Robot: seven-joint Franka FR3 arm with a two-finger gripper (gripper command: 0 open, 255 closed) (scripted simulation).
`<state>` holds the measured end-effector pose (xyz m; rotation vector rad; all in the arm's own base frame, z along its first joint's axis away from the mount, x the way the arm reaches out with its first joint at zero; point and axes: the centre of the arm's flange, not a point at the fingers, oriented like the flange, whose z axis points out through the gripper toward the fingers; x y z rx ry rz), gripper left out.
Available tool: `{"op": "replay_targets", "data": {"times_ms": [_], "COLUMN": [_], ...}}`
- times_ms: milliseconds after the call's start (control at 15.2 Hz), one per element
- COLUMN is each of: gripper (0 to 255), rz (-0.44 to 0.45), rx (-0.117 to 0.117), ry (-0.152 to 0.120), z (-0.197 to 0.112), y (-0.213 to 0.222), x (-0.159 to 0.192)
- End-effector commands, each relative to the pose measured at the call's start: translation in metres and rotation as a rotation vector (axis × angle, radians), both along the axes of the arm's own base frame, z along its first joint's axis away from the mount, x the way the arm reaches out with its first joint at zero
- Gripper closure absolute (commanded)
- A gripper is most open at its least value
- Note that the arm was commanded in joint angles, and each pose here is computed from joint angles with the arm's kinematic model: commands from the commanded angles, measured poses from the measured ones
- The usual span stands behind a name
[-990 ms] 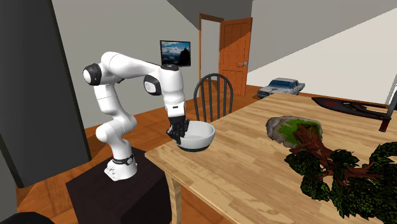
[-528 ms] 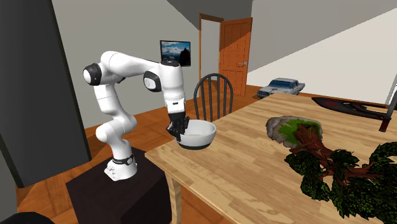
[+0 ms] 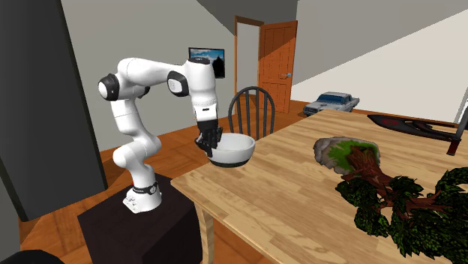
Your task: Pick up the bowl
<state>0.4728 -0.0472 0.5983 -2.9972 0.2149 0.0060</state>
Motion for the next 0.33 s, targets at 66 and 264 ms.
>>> {"op": "replay_targets", "data": {"times_ms": [66,264], "gripper": [255,255], "rz": [0.000,0.000], "rx": [0.000,0.000], "ry": [-0.001,-0.001], "z": [0.016,0.023], "y": [0.000,0.000], "x": [0.001,0.001]}}
